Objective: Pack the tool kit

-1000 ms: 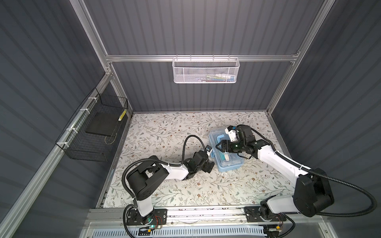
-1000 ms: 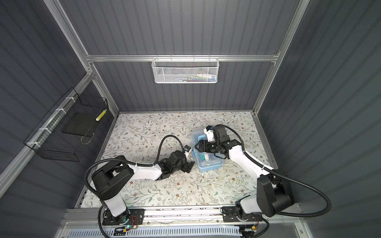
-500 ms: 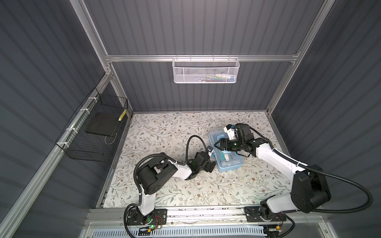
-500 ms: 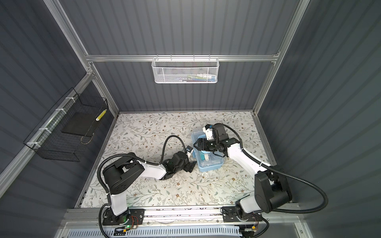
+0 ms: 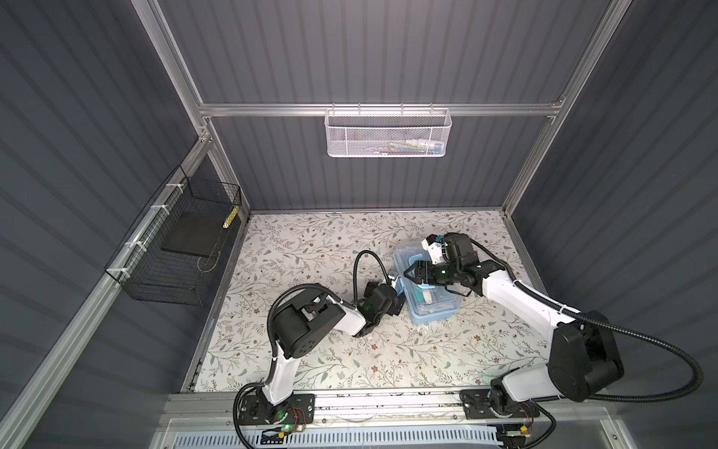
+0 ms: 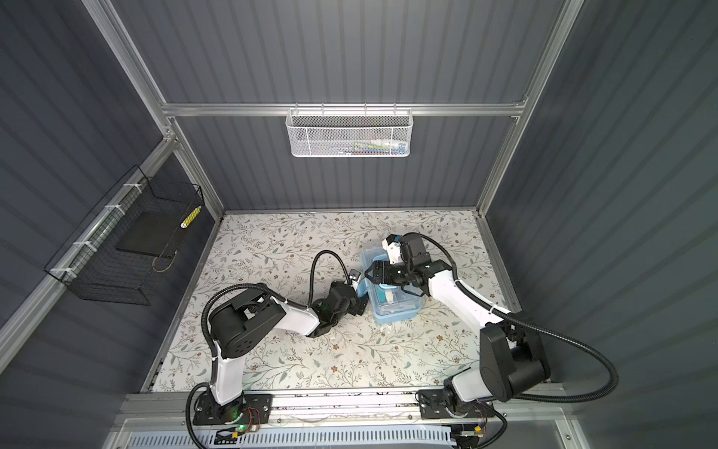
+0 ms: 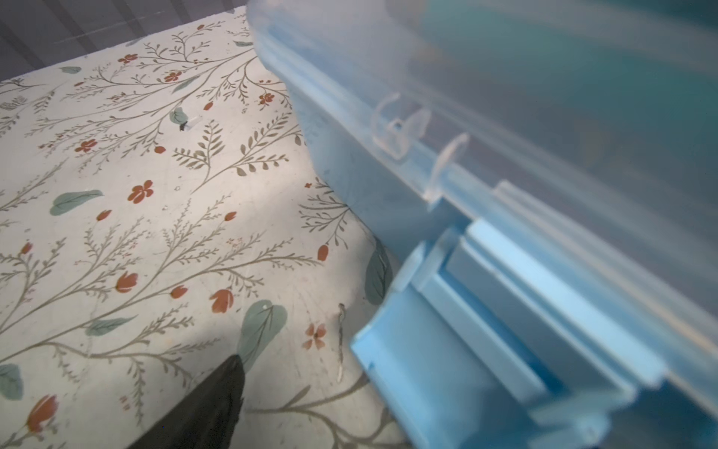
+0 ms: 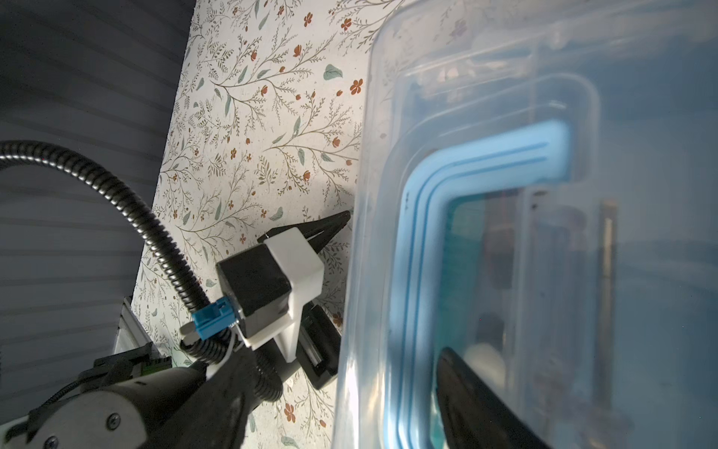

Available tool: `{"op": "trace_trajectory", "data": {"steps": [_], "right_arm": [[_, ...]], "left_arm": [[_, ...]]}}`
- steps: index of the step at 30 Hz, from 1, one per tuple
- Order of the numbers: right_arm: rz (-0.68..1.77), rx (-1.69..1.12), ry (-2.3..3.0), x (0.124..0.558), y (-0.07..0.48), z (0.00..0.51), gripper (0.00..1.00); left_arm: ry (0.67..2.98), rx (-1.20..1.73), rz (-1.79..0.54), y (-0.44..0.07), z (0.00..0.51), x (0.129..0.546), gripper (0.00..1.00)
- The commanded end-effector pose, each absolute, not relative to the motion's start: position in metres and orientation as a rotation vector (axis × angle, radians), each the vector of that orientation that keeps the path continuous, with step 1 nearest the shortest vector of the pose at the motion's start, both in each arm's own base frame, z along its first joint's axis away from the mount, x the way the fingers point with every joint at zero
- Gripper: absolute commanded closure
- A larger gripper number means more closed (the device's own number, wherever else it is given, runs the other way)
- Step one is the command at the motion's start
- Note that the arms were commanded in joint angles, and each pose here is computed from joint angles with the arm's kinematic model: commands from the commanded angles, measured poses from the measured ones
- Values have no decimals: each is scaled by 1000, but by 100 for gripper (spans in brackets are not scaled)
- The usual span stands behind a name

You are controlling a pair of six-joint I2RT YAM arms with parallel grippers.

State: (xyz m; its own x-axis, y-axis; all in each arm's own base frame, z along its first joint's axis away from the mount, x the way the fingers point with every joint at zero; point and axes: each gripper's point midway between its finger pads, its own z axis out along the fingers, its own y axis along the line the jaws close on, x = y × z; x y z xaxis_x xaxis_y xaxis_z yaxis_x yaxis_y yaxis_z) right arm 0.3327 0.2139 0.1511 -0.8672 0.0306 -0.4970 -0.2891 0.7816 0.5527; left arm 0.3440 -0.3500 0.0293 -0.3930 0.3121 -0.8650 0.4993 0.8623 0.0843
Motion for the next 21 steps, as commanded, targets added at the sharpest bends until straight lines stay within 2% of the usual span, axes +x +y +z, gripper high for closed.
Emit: {"op": "trace_trajectory", "data": {"steps": [1,13,21], "right_arm": [[819,-150,2569,325,203,134,25],[753,-146,2540,332,197,147,26],[672,-114,2554,335,192,148,34]], "left_arm": [[1964,523,-158,-343,41,357,6],[1945,450,-100,-317,66,356,5],[1950,422,-122,-308,76,359,5]]}}
